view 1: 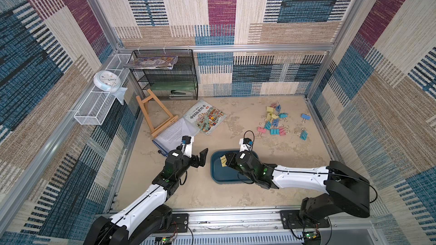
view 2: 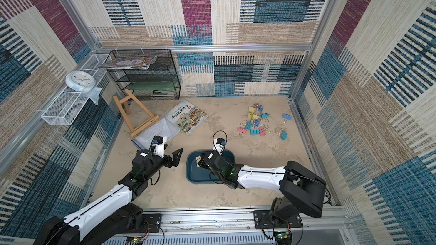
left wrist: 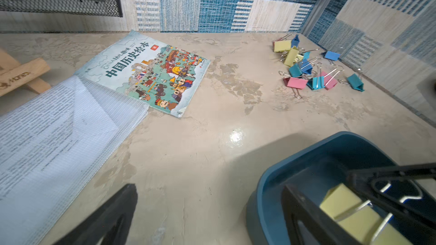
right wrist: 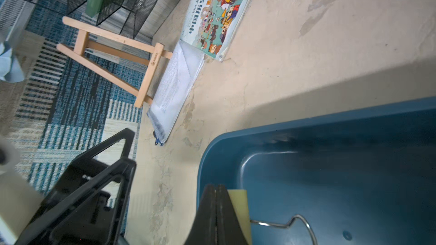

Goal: Put the binder clips in the storage box
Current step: Place the binder clip in the storage box.

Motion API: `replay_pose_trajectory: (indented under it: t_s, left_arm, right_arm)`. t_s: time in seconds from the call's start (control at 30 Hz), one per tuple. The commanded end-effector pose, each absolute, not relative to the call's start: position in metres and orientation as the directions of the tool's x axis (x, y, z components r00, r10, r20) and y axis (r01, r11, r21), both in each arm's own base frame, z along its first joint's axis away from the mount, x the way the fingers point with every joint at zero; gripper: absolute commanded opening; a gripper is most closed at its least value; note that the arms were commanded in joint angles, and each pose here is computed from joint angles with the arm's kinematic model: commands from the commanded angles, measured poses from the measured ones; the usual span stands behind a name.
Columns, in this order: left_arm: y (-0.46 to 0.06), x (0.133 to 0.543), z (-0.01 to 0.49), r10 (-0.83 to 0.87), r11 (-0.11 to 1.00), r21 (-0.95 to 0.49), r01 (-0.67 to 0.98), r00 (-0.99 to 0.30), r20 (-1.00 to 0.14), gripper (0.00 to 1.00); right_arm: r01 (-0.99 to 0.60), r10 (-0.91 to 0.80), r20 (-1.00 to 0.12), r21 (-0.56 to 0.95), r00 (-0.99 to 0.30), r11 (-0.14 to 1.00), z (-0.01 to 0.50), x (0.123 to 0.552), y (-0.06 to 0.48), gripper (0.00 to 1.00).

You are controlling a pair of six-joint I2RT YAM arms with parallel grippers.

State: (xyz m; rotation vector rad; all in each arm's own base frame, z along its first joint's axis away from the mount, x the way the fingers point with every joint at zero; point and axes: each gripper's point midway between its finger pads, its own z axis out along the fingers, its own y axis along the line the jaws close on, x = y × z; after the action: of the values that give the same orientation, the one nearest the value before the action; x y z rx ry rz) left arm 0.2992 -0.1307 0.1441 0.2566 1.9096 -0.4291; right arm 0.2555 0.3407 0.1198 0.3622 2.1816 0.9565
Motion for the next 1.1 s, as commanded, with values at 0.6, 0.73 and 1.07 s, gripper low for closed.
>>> replay_pose_trajectory:
  t_s: [0.6, 0.73, 1.07]
  left_arm:
    - [-0.120, 0.301, 0.148, -0.037, 0.932, -0.157, 0.327, -0.346, -0.938, 0.99]
    - [-0.121, 0.301, 0.148, -0.036, 0.931, -0.157, 0.328, -0.344, -0.938, 0.99]
    - [-0.121, 0.301, 0.148, -0.036, 0.932, -0.157, 0.328, -0.346, -0.938, 0.99]
  right_arm:
    - [0.045, 0.493, -0.524, 0.653, -0.694, 0.756, 0.050, 0.267, 0.368, 0.00]
    - [0.034, 0.478, -0.532, 0.643, -0.698, 0.765, 0.048, 0.265, 0.368, 0.00]
    - [-0.040, 0.420, -0.577, 0.619, -0.701, 0.785, 0.078, 0.256, 0.365, 0.40]
